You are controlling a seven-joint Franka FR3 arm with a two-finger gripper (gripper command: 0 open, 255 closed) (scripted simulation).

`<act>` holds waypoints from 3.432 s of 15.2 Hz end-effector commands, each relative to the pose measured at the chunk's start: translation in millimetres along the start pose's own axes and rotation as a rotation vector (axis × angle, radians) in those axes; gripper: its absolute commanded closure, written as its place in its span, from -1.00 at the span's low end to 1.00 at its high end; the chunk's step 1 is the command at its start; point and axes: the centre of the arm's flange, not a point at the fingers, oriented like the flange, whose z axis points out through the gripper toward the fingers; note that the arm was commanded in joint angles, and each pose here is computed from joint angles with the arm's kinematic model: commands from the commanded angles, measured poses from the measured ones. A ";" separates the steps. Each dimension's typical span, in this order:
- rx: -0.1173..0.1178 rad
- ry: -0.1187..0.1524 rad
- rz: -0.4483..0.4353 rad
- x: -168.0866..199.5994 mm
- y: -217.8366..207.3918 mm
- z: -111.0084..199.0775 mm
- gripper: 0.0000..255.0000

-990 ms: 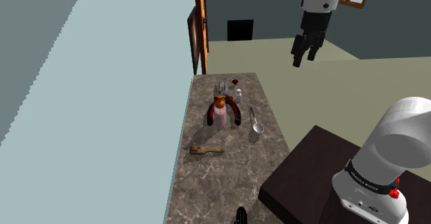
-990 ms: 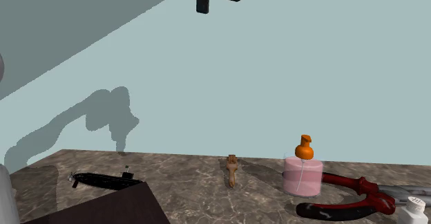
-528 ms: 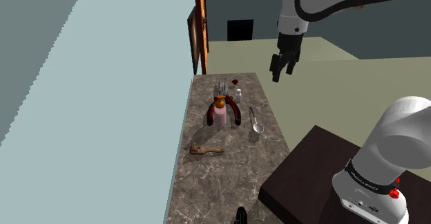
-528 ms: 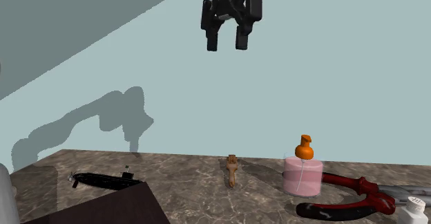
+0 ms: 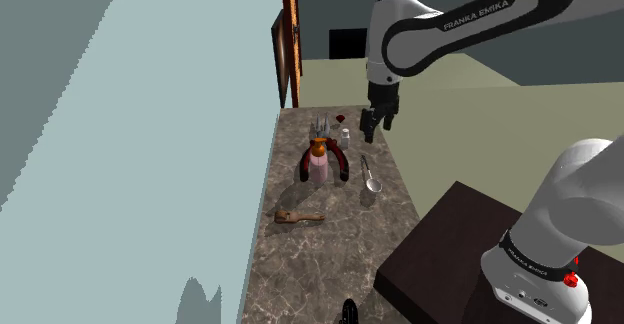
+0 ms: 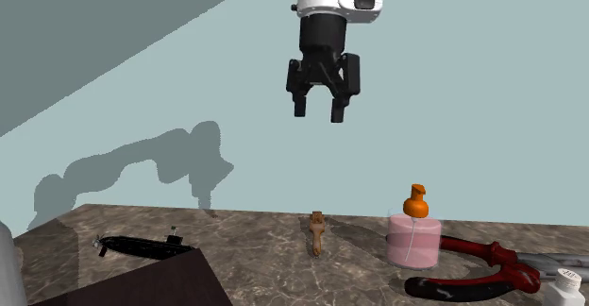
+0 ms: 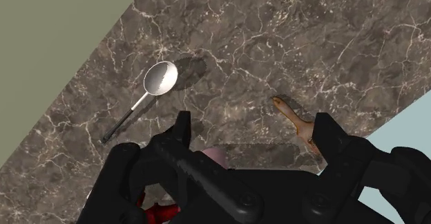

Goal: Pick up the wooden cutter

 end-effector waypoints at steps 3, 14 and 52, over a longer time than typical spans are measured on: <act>-0.007 -0.004 -0.036 27.2 -22.6 40.0 -1.00; -0.029 -0.020 -0.135 103.3 -87.2 149.1 -1.00; -0.063 -0.045 -0.287 206.1 -195.1 357.5 1.00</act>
